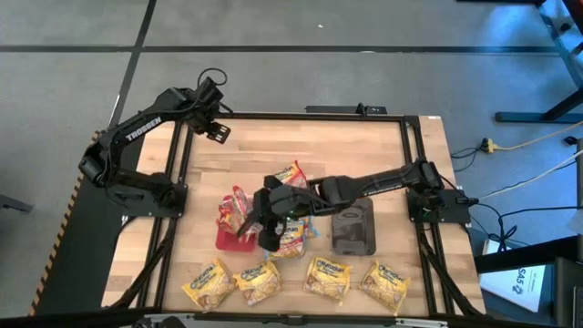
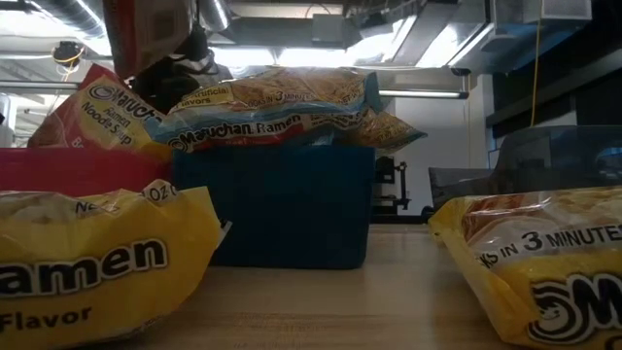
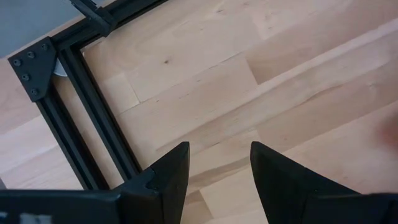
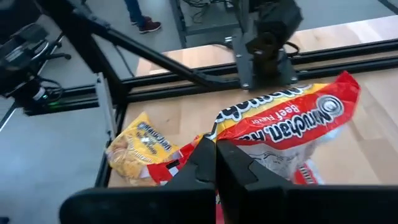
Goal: Sort Maruchan noodles
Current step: Put the red noodle pack into the red bin
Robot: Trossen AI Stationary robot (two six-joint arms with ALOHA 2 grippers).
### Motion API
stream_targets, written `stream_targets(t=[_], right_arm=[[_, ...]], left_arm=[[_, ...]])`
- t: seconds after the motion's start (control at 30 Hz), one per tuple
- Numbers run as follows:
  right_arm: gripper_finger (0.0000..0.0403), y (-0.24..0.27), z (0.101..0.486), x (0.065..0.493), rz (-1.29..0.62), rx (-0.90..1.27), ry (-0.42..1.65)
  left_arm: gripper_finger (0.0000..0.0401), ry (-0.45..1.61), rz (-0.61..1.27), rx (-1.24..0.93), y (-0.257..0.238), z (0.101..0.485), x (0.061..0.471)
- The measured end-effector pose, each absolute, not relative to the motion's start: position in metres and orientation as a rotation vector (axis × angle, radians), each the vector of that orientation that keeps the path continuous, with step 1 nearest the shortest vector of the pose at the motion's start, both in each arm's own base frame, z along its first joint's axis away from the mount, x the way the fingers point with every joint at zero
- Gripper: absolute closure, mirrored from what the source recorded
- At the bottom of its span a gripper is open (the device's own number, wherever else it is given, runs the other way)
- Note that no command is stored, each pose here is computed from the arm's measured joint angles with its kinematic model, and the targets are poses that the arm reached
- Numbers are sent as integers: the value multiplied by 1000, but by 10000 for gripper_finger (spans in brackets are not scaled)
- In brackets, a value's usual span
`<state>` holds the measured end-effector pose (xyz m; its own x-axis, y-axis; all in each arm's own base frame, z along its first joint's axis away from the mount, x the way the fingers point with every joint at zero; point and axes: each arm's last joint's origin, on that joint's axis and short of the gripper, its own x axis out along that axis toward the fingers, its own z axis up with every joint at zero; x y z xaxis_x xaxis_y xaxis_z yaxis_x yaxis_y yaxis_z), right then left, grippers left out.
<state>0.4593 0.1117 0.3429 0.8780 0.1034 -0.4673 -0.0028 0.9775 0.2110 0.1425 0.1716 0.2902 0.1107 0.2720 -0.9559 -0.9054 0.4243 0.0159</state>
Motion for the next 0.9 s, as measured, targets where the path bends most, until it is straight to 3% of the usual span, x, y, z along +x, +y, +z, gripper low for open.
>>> stream_targets(t=[0.43,0.9], right_arm=[[403,125,342,456,145,226,518],[403,134,312,471,296,317,604]], left_arm=[[236,1136,979,-705,172,290,143],[236,1132,967,-677,173,290,144]])
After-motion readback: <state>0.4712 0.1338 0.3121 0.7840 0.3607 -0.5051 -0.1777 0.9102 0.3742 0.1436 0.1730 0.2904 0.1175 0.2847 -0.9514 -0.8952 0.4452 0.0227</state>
